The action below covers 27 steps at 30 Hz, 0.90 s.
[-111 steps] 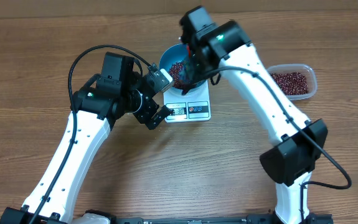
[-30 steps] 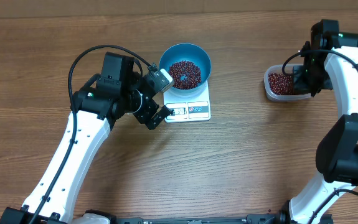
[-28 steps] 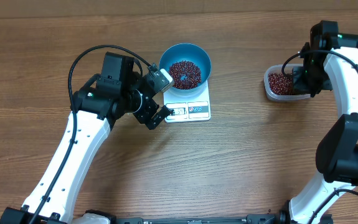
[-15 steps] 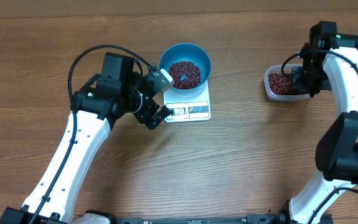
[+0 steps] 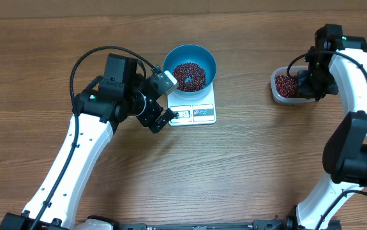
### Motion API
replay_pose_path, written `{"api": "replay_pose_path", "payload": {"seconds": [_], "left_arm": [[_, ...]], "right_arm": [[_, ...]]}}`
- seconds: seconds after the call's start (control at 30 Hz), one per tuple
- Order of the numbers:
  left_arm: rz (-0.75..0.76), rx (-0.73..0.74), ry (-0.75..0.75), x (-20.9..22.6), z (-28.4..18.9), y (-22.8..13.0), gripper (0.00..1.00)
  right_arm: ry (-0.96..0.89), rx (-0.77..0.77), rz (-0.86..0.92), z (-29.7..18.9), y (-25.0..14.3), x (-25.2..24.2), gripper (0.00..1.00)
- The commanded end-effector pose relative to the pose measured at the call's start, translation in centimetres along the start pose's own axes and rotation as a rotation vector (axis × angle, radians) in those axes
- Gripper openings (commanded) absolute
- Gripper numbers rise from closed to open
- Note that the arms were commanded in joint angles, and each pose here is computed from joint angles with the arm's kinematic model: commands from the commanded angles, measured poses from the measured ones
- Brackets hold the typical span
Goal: Scoop item into bowl and weigh 150g on scale
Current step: 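Hold the red scoop in the bean tub, scooping beans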
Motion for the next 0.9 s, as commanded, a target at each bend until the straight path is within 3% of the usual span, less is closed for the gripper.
{"api": "replay_pose_path", "payload": {"seconds": [0.0, 0.87], "left_arm": [[-0.018, 0.001, -0.008, 0.0, 0.2, -0.1, 1.0], [-0.018, 0.001, -0.008, 0.0, 0.2, -0.1, 1.0]], "right_arm": [[0.013, 0.022, 0.005, 0.6, -0.2, 0.2, 0.04], [0.132, 0.064, -0.051, 0.4, -1.1, 1.7, 0.04]]}}
Point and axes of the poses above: each gripper's point midway between its finger pads, its own z axis out along the fingers, its own x axis along the line the jaws close on, y = z × x, the point moved 4 cm from there along -z, back along the fingers, and after that the axes turned 9 degrees about z, right-handed, at the moved point
